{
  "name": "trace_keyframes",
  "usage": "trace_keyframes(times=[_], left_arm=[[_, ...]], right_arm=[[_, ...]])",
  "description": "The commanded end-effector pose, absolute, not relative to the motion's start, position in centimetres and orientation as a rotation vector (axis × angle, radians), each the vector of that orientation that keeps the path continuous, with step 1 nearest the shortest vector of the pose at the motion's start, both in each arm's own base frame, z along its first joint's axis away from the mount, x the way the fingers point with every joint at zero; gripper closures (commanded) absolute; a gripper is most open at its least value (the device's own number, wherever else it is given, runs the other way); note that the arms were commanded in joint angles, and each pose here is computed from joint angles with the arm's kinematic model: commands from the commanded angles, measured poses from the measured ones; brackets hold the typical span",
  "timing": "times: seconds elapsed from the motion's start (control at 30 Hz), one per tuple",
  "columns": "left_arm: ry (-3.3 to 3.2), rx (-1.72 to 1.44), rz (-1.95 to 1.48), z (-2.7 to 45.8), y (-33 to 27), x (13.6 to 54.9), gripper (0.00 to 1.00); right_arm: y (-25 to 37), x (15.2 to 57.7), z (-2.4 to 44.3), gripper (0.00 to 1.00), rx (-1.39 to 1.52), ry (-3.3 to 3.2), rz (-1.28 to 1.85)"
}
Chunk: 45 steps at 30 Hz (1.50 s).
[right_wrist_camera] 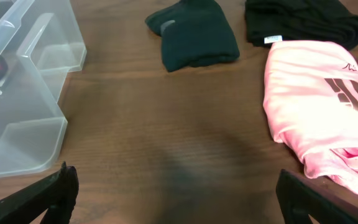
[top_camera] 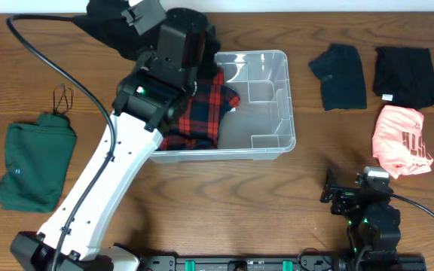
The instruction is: Pack container
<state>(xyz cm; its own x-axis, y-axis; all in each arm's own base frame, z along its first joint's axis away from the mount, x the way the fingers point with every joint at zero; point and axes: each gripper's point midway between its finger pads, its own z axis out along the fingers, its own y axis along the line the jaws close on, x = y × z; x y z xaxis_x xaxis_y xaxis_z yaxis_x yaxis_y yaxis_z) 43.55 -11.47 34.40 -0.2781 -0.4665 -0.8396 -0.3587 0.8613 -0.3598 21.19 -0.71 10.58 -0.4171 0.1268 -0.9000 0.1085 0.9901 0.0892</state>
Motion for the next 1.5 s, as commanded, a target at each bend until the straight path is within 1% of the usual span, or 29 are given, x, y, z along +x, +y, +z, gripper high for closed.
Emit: trace_keyframes(times=[0.0, 0.37, 0.6, 0.73, 0.87, 1.23, 1.47], left_arm=[[1.847, -0.634, -0.068, 35.2, -10.3, 43.3, 0.94], [1.949, -0.594, -0.094, 32.6, -13.4, 41.5, 0.94], [2.002, -0.802, -0.11, 29.8, -12.5, 39.4, 0.94], [2.024, -0.852, -0.102, 29.0, -12.2, 38.7, 0.94], [2.077, -0.855, -0.158, 28.3, -13.2, 38.4, 0.94], [2.057, -0.993, -0.337, 28.0, -16.7, 37.0, 0.94], [1.935, -1.266, -0.497, 28.0, -17.7, 36.5, 0.94]], right_arm=[[-0.6, 21.2, 10.5, 0.01, 0.172, 2.007, 0.03], [-0.6, 21.2, 10.5, 0.01, 0.172, 2.007, 0.029], [-0.6, 21.2, 10.5, 0.01, 0.172, 2.007, 0.03], [-0.6, 21.2, 10.5, 0.01, 0.172, 2.007, 0.03], [-0.6, 21.2, 10.5, 0.01, 0.172, 2.007, 0.03], [-0.6, 21.2, 10.5, 0.01, 0.173, 2.007, 0.029], [-0.6, 21.2, 10.5, 0.01, 0.172, 2.007, 0.03]])
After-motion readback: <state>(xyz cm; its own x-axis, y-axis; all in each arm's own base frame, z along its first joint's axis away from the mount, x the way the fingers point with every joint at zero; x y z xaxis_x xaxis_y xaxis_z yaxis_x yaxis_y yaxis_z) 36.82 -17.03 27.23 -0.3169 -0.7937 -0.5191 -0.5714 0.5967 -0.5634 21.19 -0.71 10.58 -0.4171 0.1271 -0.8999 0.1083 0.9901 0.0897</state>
